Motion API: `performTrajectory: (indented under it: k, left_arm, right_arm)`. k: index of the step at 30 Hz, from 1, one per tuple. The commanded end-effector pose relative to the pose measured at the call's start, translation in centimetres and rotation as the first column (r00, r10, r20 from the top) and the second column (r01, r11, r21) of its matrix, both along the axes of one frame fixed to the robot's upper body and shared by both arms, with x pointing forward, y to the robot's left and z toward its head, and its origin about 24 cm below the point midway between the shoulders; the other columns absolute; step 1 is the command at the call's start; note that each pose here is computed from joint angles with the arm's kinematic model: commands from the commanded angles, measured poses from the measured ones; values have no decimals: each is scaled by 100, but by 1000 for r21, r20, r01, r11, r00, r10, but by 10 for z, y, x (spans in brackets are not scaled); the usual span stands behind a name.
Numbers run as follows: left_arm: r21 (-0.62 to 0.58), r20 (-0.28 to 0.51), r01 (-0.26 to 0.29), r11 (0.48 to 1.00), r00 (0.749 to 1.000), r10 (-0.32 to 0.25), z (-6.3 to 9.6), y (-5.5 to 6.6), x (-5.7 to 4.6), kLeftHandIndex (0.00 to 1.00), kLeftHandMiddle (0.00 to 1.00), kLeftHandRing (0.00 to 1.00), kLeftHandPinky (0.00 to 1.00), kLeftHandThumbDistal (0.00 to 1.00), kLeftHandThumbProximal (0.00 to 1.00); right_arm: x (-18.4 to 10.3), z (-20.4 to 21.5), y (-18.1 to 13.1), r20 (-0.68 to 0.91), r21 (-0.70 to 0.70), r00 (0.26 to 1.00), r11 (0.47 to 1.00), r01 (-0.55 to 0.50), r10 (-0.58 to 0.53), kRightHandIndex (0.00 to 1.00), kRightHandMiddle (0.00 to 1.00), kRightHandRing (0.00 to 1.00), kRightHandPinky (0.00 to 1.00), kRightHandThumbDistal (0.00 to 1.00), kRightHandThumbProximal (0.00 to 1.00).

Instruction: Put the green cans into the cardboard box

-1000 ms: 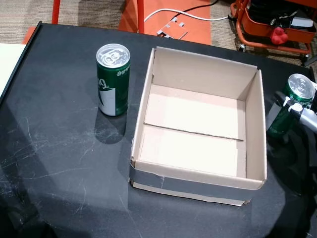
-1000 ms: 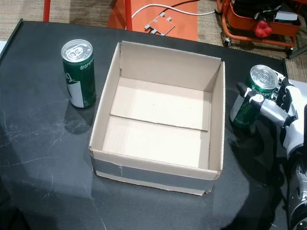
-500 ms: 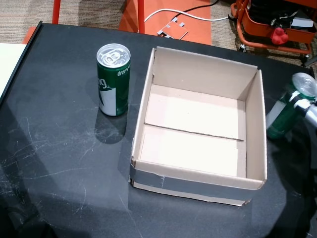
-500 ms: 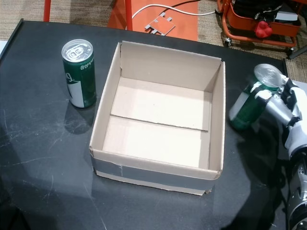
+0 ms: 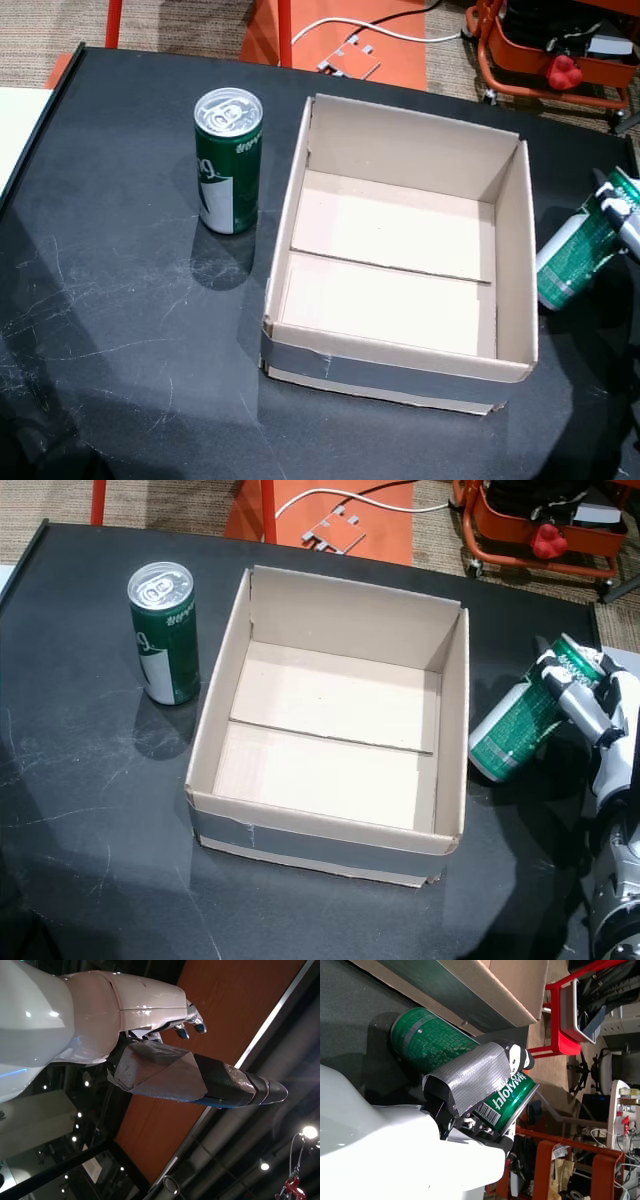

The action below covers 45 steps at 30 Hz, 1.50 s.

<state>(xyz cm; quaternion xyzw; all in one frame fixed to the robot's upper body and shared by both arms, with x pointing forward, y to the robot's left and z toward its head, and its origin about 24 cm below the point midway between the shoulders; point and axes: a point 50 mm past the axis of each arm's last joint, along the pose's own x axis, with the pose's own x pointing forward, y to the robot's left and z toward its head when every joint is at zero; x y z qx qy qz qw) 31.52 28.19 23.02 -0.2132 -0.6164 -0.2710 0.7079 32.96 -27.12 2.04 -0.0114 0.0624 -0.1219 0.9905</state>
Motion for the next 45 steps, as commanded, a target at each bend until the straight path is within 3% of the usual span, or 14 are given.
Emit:
performTrajectory:
  k: [1,7,11,14,19,21,23,27,32,37,39,43,44,45]
  left_arm:
    - [-9,-5,2,1000,1000,-2,-3,0,-1,72,72,94,96,93,83]
    - [16,1,8,1000,1000,-8,-2,-2,0,72,72,90,93,91,83]
    - [13,-3,-4,1000,1000,4,-3,-6,1,72,73,92,93,93,91]
    - [12,-13,-6,1000,1000,7,-4,-8,2,73,75,97,96,91,85]
    - [33,-11,48,998,999,-48,-5,-11,4,74,77,96,90,85,79]
    - [38,-4,55,998,998,-55,-5,-12,6,74,76,99,90,86,78]
    - [47,1,51,998,999,-51,-5,-14,7,74,76,99,90,87,77]
    - [90,10,-70,993,998,70,-4,-17,7,70,72,94,89,87,78]
    - [95,10,-55,994,998,54,-4,-22,8,70,73,95,91,88,68]
    - [97,12,-49,994,999,48,-5,-25,8,70,74,95,86,87,66]
    - [105,17,-75,992,997,74,-5,-26,7,70,73,95,85,87,70]
    - [122,26,-86,989,996,83,-5,-30,5,70,73,94,83,89,65]
    - [123,28,-106,987,994,103,-5,-32,5,68,72,93,84,89,71]
    - [123,32,-128,984,992,125,-5,-33,4,67,71,93,84,88,74]
  right_arm:
    - [-2,-1,-1,5,-7,1000,1000,18,-18,21,20,24,35,4,9]
    - [-1,1,-2,13,-13,1000,1000,24,-24,21,19,23,34,0,1]
    - [5,12,-2,60,-24,997,999,40,-38,13,12,17,31,12,4]
    - [12,27,-2,138,-36,990,998,47,-41,2,1,9,27,15,0]
    - [22,60,-2,293,-102,956,994,37,-5,0,0,0,24,18,4]
    - [26,76,-2,370,-123,929,992,30,18,0,0,0,23,20,6]
    - [28,91,-1,438,-137,898,990,26,37,0,0,0,22,28,15]
    - [31,122,3,569,-211,818,976,48,83,0,0,0,24,38,28]
    - [32,159,12,717,-242,676,970,14,169,0,0,0,25,32,18]
    - [31,185,25,778,-331,569,944,13,265,0,0,0,23,28,15]
    - [32,192,34,785,-376,535,927,11,312,0,0,0,23,30,24]
    - [37,202,58,767,-452,486,890,-55,419,0,0,0,23,35,28]
    - [40,204,70,710,-541,495,838,-71,501,3,2,2,21,51,37]
    - [43,205,80,652,-614,504,784,-85,566,2,0,0,20,55,43]
